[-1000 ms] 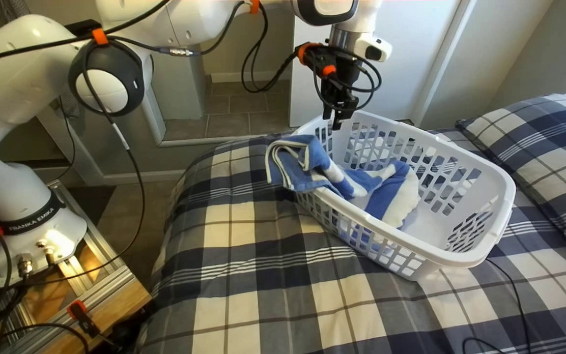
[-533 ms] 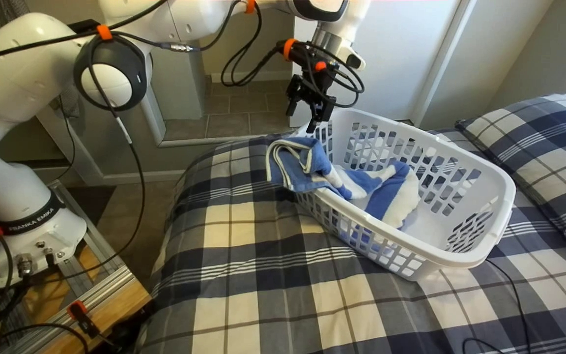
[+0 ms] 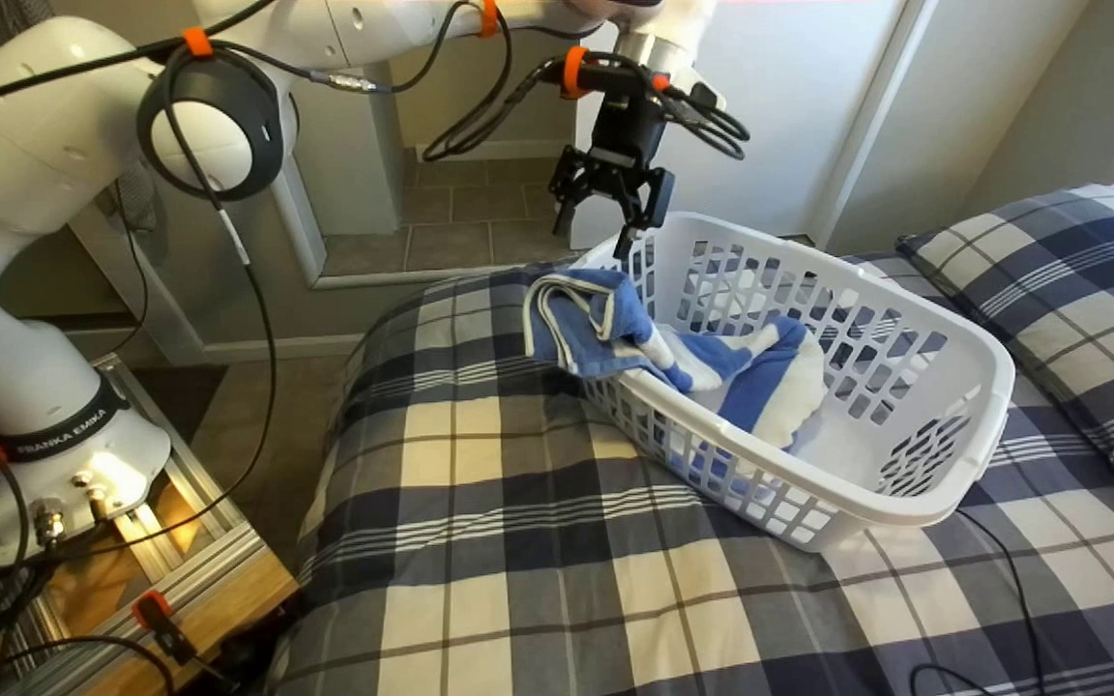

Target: Put the towel in the white basket

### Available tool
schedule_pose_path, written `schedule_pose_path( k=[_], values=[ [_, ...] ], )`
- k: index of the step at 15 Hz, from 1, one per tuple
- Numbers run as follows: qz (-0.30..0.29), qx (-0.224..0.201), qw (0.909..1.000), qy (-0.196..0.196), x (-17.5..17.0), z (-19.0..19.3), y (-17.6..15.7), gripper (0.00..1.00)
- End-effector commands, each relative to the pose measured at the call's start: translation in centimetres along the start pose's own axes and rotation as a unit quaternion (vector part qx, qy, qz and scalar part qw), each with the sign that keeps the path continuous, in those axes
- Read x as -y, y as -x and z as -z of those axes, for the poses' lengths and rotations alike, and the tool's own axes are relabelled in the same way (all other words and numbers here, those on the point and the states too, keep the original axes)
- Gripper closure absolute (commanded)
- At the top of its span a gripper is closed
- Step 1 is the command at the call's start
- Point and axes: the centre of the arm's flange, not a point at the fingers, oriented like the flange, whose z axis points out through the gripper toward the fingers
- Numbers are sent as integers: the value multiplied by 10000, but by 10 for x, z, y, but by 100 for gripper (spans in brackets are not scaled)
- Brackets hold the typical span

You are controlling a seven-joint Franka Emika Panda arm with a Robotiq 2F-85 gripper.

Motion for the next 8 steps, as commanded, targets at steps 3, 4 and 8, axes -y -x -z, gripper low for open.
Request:
schedule_pose_path(
  k=[3, 4, 8],
  values=[
    [552, -1210, 9885, 726, 21, 17, 78, 0],
    [695, -1368, 9842, 886, 16, 28, 84, 0],
    [427, -1079, 9905, 744, -11, 71, 31, 0]
  ],
)
